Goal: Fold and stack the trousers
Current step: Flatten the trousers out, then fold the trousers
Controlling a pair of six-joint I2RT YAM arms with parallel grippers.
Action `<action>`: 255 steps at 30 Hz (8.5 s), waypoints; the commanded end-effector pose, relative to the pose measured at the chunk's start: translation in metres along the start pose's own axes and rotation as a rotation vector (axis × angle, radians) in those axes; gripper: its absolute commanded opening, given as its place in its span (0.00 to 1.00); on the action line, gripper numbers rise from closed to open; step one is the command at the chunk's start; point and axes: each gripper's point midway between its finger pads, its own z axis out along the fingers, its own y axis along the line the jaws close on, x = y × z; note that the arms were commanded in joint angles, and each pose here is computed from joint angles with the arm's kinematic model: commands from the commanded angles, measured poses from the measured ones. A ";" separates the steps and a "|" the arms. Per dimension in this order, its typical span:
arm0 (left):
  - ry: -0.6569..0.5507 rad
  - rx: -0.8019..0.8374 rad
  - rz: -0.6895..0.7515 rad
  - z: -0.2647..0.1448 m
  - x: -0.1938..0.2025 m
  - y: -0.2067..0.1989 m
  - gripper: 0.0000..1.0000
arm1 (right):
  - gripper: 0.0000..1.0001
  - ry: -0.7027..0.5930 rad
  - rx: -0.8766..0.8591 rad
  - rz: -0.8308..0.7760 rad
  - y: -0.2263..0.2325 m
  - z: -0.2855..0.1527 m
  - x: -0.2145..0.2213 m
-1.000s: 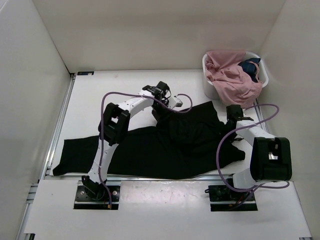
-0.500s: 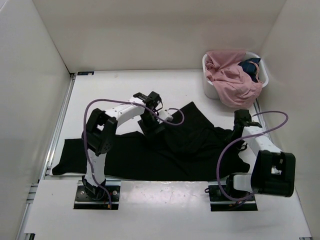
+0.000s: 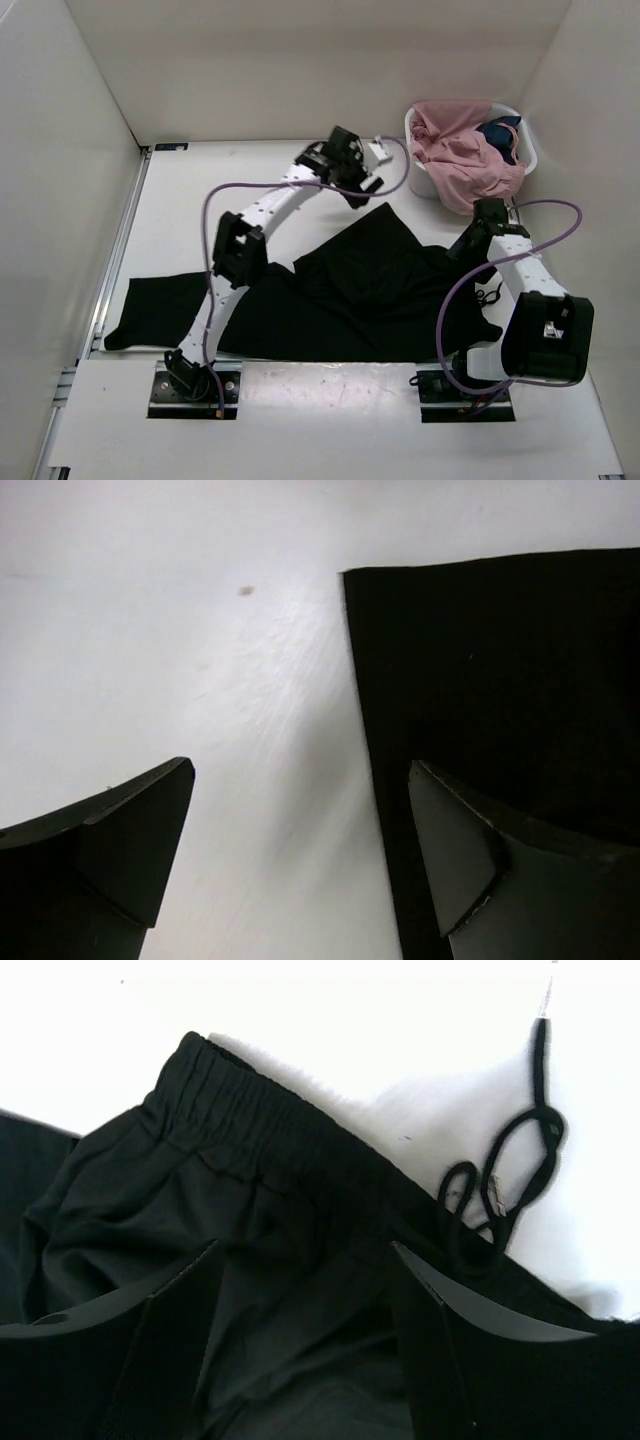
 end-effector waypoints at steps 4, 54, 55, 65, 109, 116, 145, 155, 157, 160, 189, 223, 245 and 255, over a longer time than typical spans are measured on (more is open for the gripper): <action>0.010 0.083 -0.022 0.089 0.029 -0.040 1.00 | 0.74 -0.088 -0.068 -0.002 0.023 -0.002 -0.037; 0.692 -0.979 -0.446 -0.451 0.322 0.153 0.14 | 0.00 -0.268 -0.058 0.287 -0.039 -0.054 -0.112; 0.722 -0.978 -0.469 -0.459 0.338 0.135 0.14 | 0.00 -0.228 -0.059 0.293 -0.040 -0.047 -0.096; 0.806 -0.901 -0.571 -0.476 0.414 0.076 0.14 | 0.00 -0.105 -0.116 0.389 -0.047 -0.031 -0.014; 1.121 -0.671 -0.777 -0.471 0.530 -0.105 0.30 | 0.01 -0.190 0.350 0.594 -0.148 -0.078 0.047; 1.093 -0.642 -0.769 -0.495 0.507 -0.097 0.74 | 0.82 -0.281 0.361 0.547 -0.155 -0.092 0.025; 0.951 -0.518 -0.706 -0.345 0.492 0.028 0.71 | 0.56 0.078 0.283 0.179 -0.029 0.047 0.021; 0.811 -0.612 -0.707 -0.338 0.442 0.104 0.79 | 0.60 0.111 0.159 0.135 0.020 0.050 -0.038; 0.797 -0.659 -0.700 -0.359 0.427 0.105 0.81 | 0.67 0.129 0.103 0.114 0.025 0.031 -0.035; 0.778 -0.728 -0.752 -0.401 0.417 0.092 0.87 | 0.72 0.096 0.064 0.096 0.020 -0.001 -0.038; 0.831 -0.530 -1.101 -0.376 0.481 -0.076 0.88 | 0.50 0.212 0.207 0.355 -0.089 0.042 0.009; 0.500 -0.747 -0.906 -0.426 0.395 0.083 0.14 | 0.00 -0.047 0.207 0.170 -0.086 -0.039 -0.110; 0.615 -0.752 -0.799 -0.428 0.405 0.020 0.14 | 0.00 -0.026 0.161 0.314 -0.100 -0.033 -0.106; 0.937 -0.599 -0.919 -0.393 0.493 -0.098 0.14 | 0.00 0.206 0.217 0.398 -0.135 0.030 -0.024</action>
